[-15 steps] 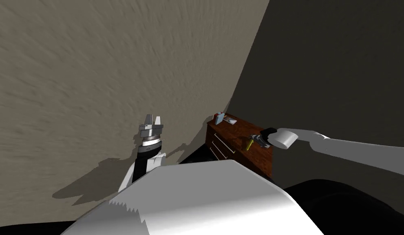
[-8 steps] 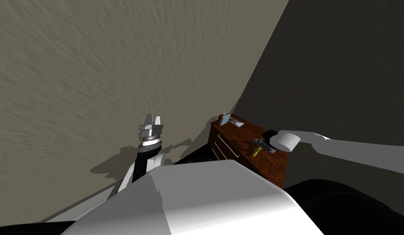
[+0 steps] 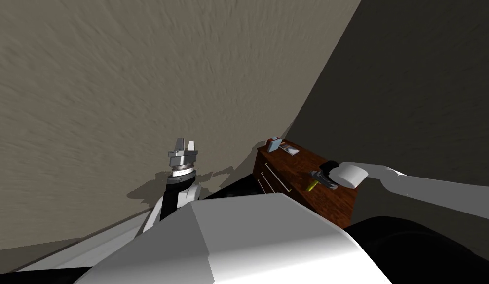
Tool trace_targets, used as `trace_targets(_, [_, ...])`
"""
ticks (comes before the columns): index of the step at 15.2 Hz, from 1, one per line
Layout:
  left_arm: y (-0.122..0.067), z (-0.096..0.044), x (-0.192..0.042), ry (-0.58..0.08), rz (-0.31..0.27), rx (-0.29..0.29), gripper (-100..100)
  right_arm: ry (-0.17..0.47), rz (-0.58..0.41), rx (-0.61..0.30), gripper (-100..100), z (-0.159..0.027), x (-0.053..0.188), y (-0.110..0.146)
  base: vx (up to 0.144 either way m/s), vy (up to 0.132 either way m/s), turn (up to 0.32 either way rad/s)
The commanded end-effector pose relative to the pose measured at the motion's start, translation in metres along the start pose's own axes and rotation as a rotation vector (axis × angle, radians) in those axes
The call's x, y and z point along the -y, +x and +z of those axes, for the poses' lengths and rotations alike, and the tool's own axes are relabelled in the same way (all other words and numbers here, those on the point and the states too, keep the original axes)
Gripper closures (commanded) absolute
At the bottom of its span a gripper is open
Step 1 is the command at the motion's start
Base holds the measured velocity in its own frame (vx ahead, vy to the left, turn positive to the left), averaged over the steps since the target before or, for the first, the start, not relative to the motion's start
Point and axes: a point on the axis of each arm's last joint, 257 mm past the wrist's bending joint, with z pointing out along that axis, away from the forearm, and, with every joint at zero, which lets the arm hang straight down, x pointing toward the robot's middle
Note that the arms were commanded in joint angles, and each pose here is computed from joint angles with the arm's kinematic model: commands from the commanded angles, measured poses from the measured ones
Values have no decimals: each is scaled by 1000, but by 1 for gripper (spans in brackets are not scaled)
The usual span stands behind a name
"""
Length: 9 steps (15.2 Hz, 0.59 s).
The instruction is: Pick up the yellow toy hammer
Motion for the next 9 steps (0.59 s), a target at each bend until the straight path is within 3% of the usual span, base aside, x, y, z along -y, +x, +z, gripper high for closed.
trace_targets(1, [0, 0, 0, 0, 0, 0, 0, 0, 0, 0, 100, 0, 0, 0, -6, -4, -10])
trace_targets(3, [0, 0, 0, 0, 0, 0, 0, -1, 0, 1, 100, 0, -1, 0, -1, 0, 6])
trace_targets(6, [0, 0, 0, 0, 0, 0, 0, -27, -47, 1, 100, -14, -24, -2, 42, 21, -269])
trace_targets(9, [0, 0, 0, 0, 0, 0, 0, -26, -52, 1, 100, -16, -25, -3, 42, 25, -142])
